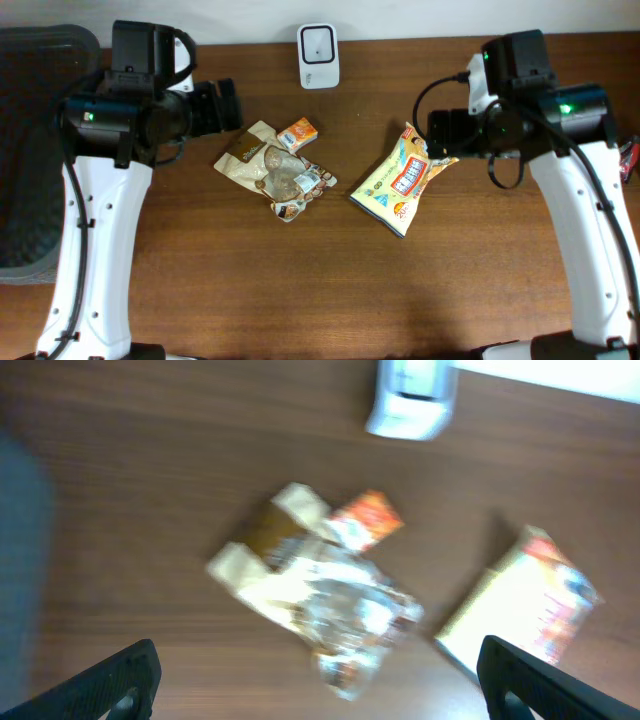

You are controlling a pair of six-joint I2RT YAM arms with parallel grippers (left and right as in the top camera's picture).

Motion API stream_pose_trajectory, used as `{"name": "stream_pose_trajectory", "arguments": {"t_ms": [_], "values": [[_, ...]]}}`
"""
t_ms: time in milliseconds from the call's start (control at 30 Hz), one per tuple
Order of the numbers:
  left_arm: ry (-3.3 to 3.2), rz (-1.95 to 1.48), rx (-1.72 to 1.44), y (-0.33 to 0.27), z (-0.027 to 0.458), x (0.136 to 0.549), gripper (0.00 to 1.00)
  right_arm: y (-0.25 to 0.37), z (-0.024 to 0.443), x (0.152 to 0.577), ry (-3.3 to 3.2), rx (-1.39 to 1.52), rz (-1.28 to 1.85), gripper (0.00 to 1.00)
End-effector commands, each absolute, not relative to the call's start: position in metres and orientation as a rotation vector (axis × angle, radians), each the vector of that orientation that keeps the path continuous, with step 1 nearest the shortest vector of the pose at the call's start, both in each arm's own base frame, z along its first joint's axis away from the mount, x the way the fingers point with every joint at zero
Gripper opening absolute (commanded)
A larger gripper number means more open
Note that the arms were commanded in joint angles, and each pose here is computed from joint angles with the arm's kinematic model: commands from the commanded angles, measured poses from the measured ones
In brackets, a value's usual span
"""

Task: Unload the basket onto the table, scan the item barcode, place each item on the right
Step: 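Bring the left gripper in and grasp the yellow bag's left edge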

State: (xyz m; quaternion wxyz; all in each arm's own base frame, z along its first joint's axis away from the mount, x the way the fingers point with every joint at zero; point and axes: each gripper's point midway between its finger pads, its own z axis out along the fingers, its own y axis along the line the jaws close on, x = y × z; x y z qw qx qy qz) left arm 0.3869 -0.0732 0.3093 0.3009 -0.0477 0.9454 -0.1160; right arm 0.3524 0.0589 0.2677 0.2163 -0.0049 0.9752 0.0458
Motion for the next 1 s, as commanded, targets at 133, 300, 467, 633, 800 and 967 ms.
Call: {"name": "stream_pose_trajectory", "arguments": {"t_ms": [133,300,467,633,800,967], "values": [[2.757,-0.605,0.111,-0.173,0.233,0.361,0.59,0.059,0.209,0.387,2.807,-0.010,0.083,0.97],[2.880,-0.634,0.209,-0.238,0.175,0.350,0.31,0.057,0.195,0.400,2.809,-0.001,0.051,0.99],[2.939,-0.639,0.345,-0.295,0.127,0.337,0.00,0.033,0.191,0.413,2.788,0.090,0.050,0.55],[3.051,-0.602,0.261,-0.309,0.082,0.332,0.00,0.023,0.163,0.418,2.862,0.140,0.289,0.09],[3.036,-0.706,0.261,-0.329,0.058,0.344,0.00,0.032,0.122,0.426,2.933,0.120,0.484,0.07],[3.018,-0.936,0.310,-0.357,0.047,0.342,0.00,0.055,0.082,0.435,2.961,0.090,0.712,0.04]]}}
